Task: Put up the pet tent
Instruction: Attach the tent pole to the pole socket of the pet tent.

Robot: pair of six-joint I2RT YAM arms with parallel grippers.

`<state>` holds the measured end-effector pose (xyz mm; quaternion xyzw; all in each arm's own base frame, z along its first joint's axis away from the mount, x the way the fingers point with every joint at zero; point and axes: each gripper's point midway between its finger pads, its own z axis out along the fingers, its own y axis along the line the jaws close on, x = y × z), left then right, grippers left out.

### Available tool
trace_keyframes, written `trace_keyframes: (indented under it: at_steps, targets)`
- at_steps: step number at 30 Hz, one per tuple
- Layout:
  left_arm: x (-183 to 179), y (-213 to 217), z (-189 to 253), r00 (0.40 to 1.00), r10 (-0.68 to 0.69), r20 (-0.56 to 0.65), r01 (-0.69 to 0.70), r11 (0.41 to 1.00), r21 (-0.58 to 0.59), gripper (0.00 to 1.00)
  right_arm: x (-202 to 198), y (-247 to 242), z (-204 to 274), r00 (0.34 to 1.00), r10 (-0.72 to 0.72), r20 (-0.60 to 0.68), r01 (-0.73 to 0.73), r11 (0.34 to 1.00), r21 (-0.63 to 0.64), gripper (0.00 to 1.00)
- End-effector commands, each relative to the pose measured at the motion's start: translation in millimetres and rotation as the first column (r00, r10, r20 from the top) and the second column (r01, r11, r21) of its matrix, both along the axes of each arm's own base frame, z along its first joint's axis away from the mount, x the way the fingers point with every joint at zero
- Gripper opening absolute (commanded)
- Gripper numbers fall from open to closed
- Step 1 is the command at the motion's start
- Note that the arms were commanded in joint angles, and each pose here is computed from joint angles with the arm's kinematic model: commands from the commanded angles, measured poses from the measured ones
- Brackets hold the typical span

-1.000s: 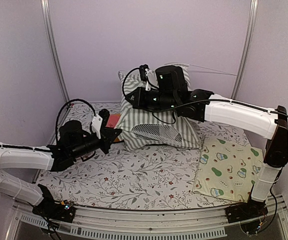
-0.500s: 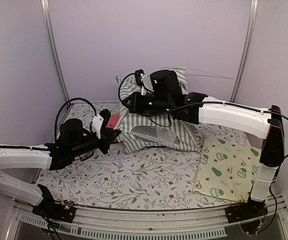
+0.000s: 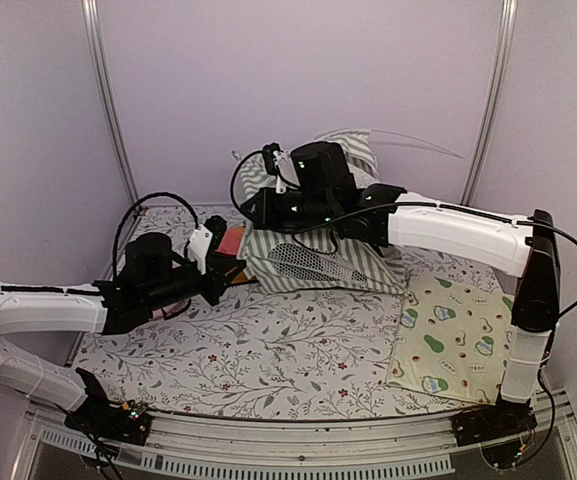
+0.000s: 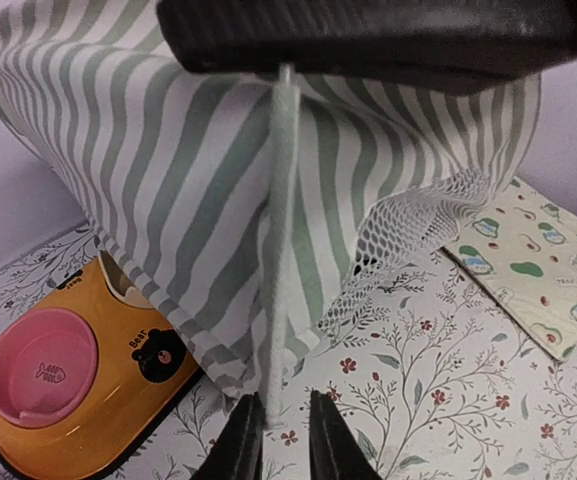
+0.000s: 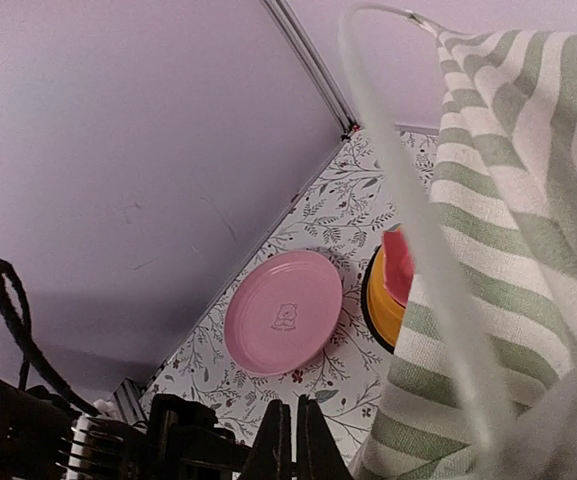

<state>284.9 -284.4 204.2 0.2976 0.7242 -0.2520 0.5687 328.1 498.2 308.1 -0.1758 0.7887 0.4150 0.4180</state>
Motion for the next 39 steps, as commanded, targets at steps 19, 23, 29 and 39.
trace_keyframes:
  at_steps: [19,23,29,39]
  targets:
    - [16.6,-18.5,36.2,0.996,-0.014,0.092,0.020,0.997,-0.072,0.21,10.8,-12.0,-5.1,0.999,-0.021,0.043,0.024,0.997,-0.067,0.00]
    - [23.2,-22.7,38.7,0.995,-0.005,0.101,0.012,0.998,-0.069,0.09,7.1,-8.9,-6.6,0.999,-0.005,0.041,0.008,0.998,-0.069,0.00]
    - [31.9,-36.9,59.9,0.989,-0.032,0.147,0.042,0.997,-0.069,0.00,-1.3,-5.6,-18.4,1.000,0.012,0.029,-0.009,0.996,-0.089,0.00]
    - [25.6,-40.1,107.8,0.971,-0.052,0.232,0.087,0.986,-0.141,0.00,-16.2,-1.1,-61.0,0.998,0.048,-0.041,-0.053,0.992,-0.118,0.00]
